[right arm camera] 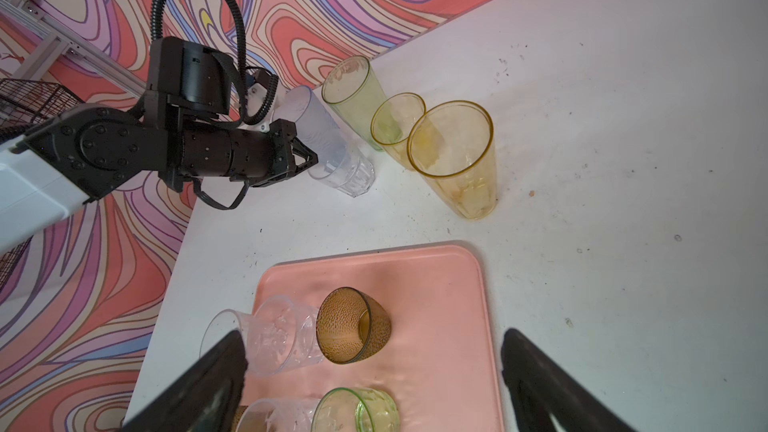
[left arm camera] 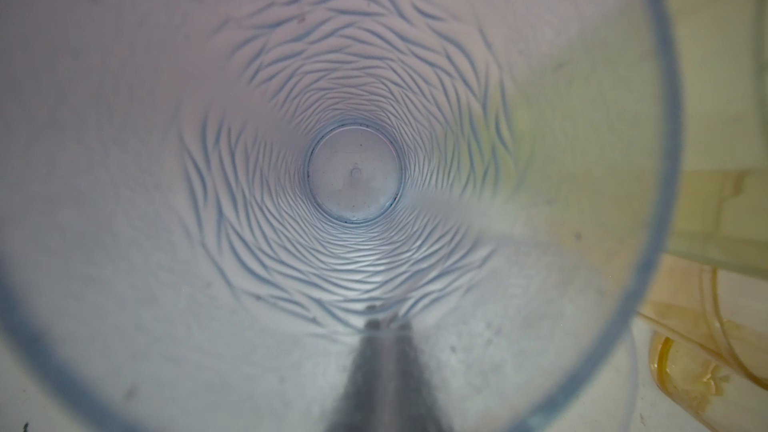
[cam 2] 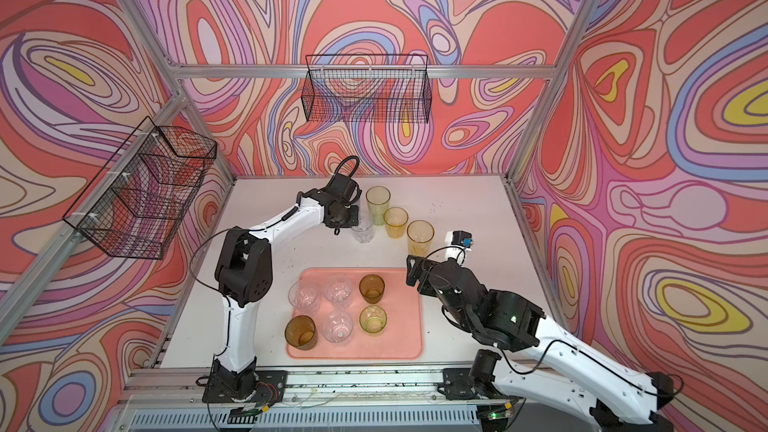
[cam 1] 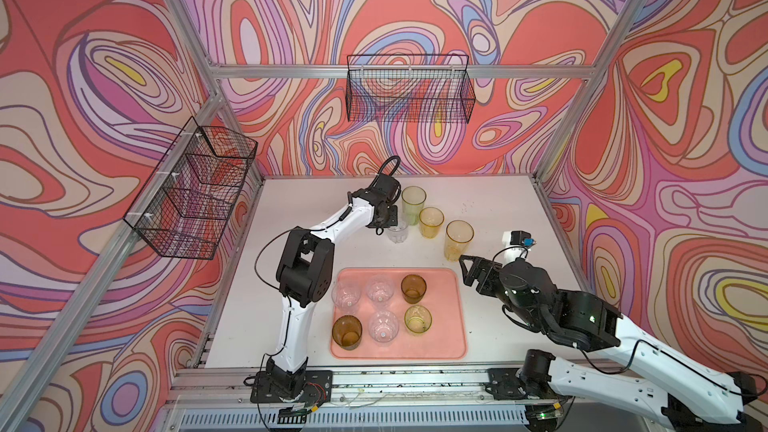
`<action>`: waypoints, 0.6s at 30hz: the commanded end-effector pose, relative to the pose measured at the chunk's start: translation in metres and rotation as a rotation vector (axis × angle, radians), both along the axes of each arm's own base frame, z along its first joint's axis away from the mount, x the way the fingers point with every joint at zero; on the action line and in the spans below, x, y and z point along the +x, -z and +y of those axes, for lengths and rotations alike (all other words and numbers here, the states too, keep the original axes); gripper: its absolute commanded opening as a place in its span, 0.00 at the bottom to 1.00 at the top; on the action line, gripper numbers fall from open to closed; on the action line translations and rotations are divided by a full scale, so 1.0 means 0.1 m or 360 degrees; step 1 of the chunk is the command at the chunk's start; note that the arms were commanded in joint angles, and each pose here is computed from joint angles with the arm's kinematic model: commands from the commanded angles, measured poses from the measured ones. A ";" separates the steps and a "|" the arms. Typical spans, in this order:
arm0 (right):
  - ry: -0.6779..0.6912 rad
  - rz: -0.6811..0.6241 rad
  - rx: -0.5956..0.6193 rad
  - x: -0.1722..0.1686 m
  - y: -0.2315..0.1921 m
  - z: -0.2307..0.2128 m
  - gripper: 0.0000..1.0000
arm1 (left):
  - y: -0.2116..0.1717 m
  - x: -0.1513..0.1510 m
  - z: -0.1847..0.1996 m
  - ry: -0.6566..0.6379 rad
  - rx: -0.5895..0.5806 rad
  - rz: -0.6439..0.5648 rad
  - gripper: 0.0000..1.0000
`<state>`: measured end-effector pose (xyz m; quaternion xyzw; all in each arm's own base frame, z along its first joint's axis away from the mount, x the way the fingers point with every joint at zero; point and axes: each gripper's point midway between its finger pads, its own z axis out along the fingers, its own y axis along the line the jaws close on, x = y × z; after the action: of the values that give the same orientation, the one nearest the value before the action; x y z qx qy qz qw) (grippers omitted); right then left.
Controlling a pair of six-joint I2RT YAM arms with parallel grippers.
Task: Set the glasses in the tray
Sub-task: 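Lower the left gripper and close it on the small clear glass rim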
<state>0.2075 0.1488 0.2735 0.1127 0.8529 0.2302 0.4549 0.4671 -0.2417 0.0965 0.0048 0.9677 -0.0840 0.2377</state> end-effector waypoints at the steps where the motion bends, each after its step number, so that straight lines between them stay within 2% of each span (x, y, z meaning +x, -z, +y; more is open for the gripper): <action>1: 0.0007 0.0017 -0.0002 -0.01 0.10 -0.02 0.98 | 0.06 -0.20 0.05 0.0004 -0.0017 0.0092 0.00; 18: -0.0035 0.0092 -0.0129 0.06 0.28 0.14 0.98 | -0.21 -0.38 0.17 -0.0004 -0.0049 0.0004 0.00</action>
<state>0.2114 0.1640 0.2450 0.0925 0.8765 0.2043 0.4260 0.4323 -0.2283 0.0976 0.0042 0.9710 -0.0921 0.2204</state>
